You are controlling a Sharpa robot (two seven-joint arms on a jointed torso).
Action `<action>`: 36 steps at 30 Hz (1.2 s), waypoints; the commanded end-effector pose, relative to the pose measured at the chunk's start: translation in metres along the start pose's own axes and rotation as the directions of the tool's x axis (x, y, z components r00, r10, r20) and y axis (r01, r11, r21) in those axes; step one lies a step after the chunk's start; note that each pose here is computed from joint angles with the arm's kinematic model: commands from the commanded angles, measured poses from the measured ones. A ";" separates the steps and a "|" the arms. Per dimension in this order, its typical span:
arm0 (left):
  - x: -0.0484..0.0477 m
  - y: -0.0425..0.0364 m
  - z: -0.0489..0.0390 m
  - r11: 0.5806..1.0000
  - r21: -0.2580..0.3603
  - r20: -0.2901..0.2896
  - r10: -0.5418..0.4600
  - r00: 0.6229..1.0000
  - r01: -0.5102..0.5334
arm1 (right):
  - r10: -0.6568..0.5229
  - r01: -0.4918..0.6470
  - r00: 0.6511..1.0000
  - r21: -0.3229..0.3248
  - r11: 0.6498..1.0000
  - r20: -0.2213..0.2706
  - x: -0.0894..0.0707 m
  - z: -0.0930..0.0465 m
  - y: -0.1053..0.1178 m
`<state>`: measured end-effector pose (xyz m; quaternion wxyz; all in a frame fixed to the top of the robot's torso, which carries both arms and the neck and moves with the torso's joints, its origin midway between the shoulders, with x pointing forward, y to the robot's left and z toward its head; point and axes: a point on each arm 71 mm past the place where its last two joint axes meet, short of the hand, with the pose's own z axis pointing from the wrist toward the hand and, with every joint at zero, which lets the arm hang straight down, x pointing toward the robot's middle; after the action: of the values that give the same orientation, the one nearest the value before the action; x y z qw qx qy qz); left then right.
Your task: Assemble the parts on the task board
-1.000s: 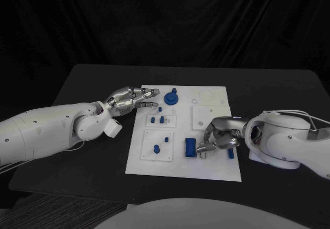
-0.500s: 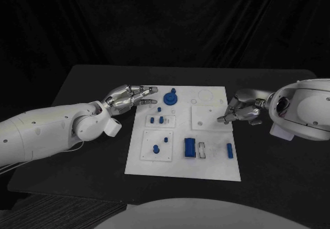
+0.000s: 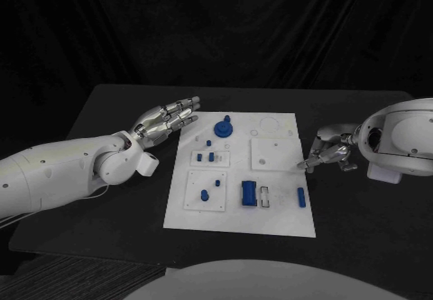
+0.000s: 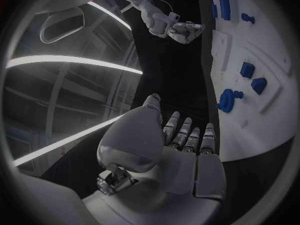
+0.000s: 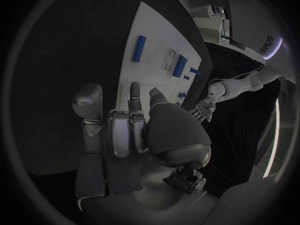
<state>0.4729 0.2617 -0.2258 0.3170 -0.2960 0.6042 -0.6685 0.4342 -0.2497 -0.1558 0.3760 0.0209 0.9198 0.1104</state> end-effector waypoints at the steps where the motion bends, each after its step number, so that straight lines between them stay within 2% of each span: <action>1: -0.0011 -0.0066 0.0001 0.991 0.096 0.026 0.091 0.996 -0.093 | -0.032 0.034 0.999 0.046 0.998 -0.040 0.002 0.000 -0.004; 9: -0.0018 -0.0073 0.0014 0.985 0.113 0.033 0.124 0.992 -0.127 | -0.040 0.042 0.998 0.056 0.998 -0.039 0.004 0.003 -0.006; 21: -0.0036 -0.0074 0.0008 0.982 0.122 0.046 0.139 0.989 -0.143 | -0.035 0.039 0.997 0.058 0.998 -0.067 0.019 0.012 -0.006; 36: -0.0001 -0.0050 0.0012 0.989 0.099 0.002 0.107 0.994 -0.107 | -0.034 0.040 0.993 0.049 0.998 -0.109 0.038 0.022 -0.002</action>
<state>0.4760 0.2641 -0.2246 0.3716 -0.2612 0.6038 -0.6551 0.4223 -0.2414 -0.1953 0.3277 0.0059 0.9403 0.0919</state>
